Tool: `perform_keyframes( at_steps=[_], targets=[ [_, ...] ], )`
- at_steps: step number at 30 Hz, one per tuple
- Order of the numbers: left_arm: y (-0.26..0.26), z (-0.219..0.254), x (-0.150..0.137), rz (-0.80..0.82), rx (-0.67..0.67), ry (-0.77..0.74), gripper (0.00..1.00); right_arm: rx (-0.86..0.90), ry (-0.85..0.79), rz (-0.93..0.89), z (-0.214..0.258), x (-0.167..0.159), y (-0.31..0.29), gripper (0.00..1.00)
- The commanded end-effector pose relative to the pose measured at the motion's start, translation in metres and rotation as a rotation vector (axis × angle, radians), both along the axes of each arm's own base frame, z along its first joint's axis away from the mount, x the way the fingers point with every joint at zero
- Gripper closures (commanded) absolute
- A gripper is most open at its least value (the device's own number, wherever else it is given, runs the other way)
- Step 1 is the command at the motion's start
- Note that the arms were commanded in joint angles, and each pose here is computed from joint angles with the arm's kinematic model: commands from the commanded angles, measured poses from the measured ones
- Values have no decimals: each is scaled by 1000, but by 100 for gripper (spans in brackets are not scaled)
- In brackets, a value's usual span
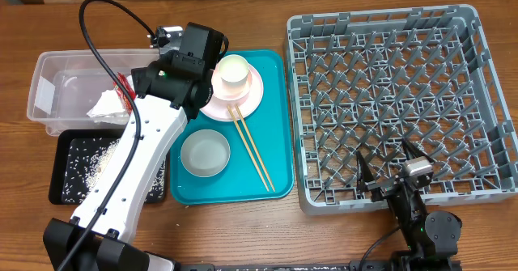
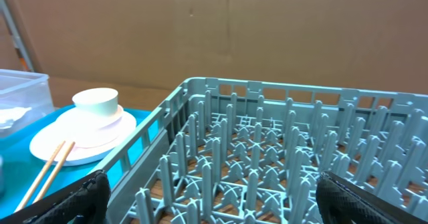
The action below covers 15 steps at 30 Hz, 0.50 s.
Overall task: Sort waste into correct bins and load items into the dishwasher
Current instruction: 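Release the bowl and raise the left gripper above the bin, then reach the right gripper to the wooden chopsticks on the teal tray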
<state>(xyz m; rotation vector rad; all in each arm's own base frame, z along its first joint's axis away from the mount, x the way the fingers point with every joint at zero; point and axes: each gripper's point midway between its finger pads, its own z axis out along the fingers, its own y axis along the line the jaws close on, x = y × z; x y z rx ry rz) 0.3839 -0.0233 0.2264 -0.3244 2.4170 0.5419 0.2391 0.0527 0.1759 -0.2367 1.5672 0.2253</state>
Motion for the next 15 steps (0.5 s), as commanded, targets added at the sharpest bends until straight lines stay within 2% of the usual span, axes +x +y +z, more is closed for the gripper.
perform_keyframes(
  at_steps=[1,7,12,15],
  targets=[
    [3,10,3,11,21,-27,0,5,-9,68,0,-4,11,0],
    [3,10,3,11,21,-27,0,117,35,292,2,-21,45,0],
    [3,10,3,11,21,-27,0,132,41,328,4,-25,50,0],
    [3,10,3,11,21,-27,0,203,36,330,23,-28,50,0]
  ],
)
